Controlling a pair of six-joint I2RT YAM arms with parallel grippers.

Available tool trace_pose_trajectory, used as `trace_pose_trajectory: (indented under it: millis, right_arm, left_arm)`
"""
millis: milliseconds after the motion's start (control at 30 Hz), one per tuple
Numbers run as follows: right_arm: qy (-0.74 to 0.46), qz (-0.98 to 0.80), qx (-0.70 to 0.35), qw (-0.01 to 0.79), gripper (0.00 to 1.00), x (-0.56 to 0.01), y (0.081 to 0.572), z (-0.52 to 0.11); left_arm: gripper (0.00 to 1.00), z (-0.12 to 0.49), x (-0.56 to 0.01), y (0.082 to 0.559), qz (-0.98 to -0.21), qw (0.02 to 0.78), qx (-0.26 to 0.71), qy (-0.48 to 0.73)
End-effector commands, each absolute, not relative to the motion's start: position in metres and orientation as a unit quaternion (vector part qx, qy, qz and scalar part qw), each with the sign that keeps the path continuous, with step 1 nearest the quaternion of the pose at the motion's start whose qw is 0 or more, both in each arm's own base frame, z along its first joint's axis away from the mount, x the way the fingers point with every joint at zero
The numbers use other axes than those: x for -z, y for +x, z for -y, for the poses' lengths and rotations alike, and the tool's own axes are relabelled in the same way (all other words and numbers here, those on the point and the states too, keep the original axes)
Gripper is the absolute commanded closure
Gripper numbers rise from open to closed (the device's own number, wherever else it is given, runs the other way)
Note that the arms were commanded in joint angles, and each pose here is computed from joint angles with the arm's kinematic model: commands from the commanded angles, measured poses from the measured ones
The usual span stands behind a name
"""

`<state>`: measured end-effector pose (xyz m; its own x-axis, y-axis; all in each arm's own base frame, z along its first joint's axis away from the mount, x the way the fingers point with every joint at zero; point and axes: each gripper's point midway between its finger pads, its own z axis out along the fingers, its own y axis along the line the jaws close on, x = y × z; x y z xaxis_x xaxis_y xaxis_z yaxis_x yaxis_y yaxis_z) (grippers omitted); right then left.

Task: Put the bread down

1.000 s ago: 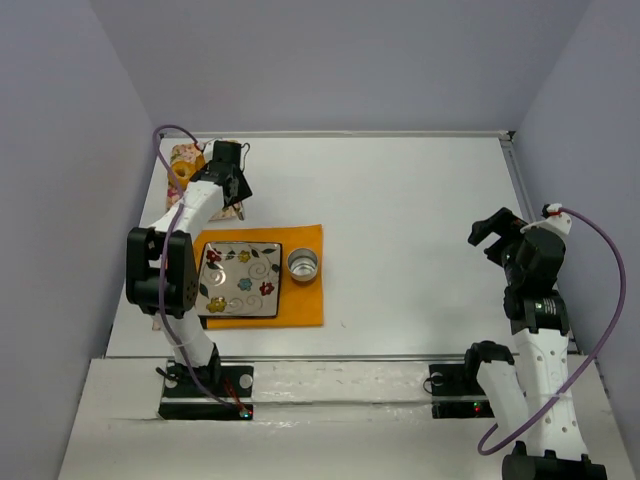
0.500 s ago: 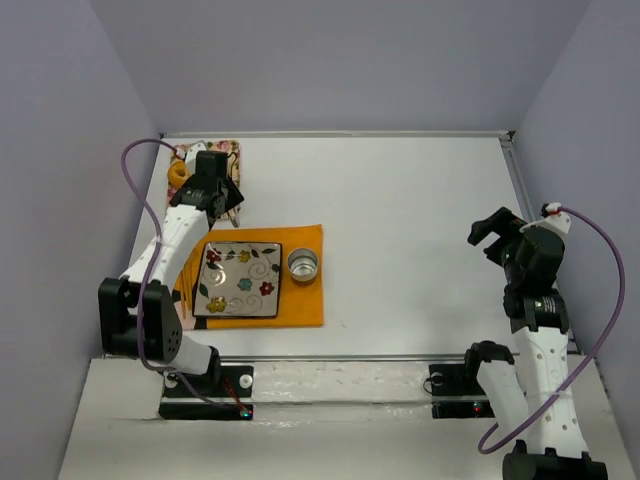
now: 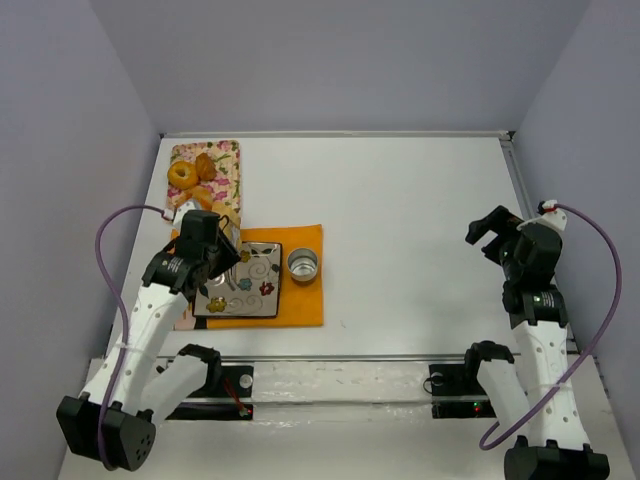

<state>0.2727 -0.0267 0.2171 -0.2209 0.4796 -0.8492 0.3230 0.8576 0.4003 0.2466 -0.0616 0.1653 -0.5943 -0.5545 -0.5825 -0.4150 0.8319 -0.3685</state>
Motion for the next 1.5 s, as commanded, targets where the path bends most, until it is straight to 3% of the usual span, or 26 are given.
trace_pose_trajectory:
  millis: [0,233,467,633,667,833,900,1100,1300,1467]
  right_arm:
    - [0.246,-0.761,-0.076,0.595,0.0,-0.231,0.277,0.025]
    - [0.246,-0.761,-0.075,0.595,0.0,-0.23,0.278,0.025]
    - [0.245,-0.763,-0.077,0.593,0.0,-0.229,0.279,0.024]
    - [0.244,-0.761,-0.077,0.596,0.0,-0.23,0.279,0.025]
    - [0.244,-0.762,-0.076,0.595,0.0,-0.229,0.279,0.025]
    - [0.245,-0.761,-0.072,0.597,0.0,-0.23,0.279,0.026]
    - [0.244,-0.76,-0.072,0.598,0.0,-0.231,0.278,0.026]
    - [0.243,-0.76,-0.073,0.598,0.0,-0.231,0.278,0.026]
    - [0.246,-0.762,-0.074,0.594,0.0,-0.228,0.279,0.026]
    - [0.247,-0.762,-0.071,0.595,0.0,-0.229,0.279,0.027]
  left_arm:
    - [0.65,0.074,-0.144,0.202,-0.914,0.28,0.119,-0.269]
    - [0.65,0.081,-0.119,0.16,-0.933,0.217,0.134,-0.254]
    - [0.62,0.075,-0.138,0.136,-0.933,0.21,0.127,-0.263]
    - [0.49,0.072,-0.131,0.121,-0.942,0.183,0.114,-0.257]
    - [0.42,0.071,-0.131,0.12,-0.943,0.18,0.113,-0.254]
    - [0.25,0.075,-0.135,0.115,-0.948,0.171,0.124,-0.238]
    - [0.22,0.077,-0.138,0.115,-0.948,0.173,0.131,-0.232]
    - [0.23,0.078,-0.157,0.123,-0.942,0.201,0.143,-0.23]
    - [0.43,0.074,-0.205,0.144,-0.923,0.272,0.152,-0.225]
    - [0.43,0.068,-0.25,0.162,-0.904,0.333,0.152,-0.22]
